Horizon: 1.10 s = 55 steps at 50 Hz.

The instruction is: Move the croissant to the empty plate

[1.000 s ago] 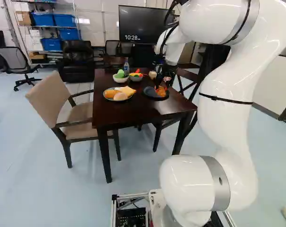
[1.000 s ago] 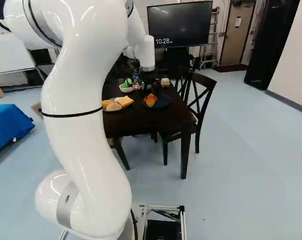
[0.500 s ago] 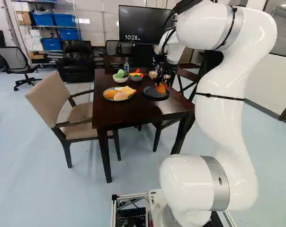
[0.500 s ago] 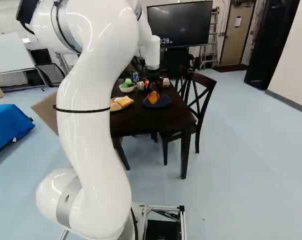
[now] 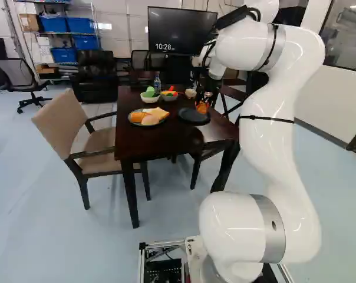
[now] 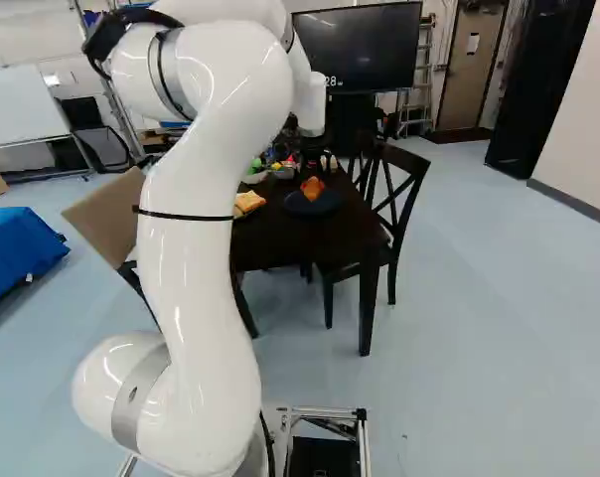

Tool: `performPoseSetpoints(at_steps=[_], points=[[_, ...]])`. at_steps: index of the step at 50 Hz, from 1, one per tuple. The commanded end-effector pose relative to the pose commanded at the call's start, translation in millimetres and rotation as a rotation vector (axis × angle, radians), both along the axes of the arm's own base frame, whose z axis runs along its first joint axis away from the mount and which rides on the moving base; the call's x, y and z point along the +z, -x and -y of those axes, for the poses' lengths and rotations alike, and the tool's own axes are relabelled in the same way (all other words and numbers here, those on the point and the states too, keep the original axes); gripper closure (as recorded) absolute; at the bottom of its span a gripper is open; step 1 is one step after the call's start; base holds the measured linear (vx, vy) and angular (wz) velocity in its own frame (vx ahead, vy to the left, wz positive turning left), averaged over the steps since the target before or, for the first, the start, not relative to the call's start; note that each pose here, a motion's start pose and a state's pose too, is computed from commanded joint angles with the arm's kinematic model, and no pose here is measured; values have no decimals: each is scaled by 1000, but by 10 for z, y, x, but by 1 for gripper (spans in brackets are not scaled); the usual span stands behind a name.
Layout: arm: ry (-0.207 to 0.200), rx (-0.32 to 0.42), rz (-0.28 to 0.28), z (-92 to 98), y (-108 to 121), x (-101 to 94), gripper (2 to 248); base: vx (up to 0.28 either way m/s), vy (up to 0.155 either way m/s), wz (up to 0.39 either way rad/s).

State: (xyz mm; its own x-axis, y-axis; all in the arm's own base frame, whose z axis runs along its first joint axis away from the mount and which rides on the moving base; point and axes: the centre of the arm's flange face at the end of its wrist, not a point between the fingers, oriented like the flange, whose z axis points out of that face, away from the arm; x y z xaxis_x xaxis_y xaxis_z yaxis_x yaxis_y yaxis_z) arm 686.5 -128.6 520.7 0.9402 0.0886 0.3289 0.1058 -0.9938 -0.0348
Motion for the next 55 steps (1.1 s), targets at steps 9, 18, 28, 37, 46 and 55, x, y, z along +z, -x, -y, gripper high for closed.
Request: performPoseSetpoints(at_steps=[9, 18, 28, 37, 46, 55], points=[[-1, 3, -5, 7, -127, -127, 128, 0, 0, 0], [-3, 5, -13, 12, -239, -261, 128, 0, 0, 0], [-4, 5, -22, 19, -313, -409, 128, 0, 0, 0], [-7, 5, -38, 26, -346, -541, 128, 0, 0, 0], [-9, 5, -45, 29, -361, -600, 128, 0, 0, 0], [-9, 5, -45, 29, -361, -600, 128, 0, 0, 0]])
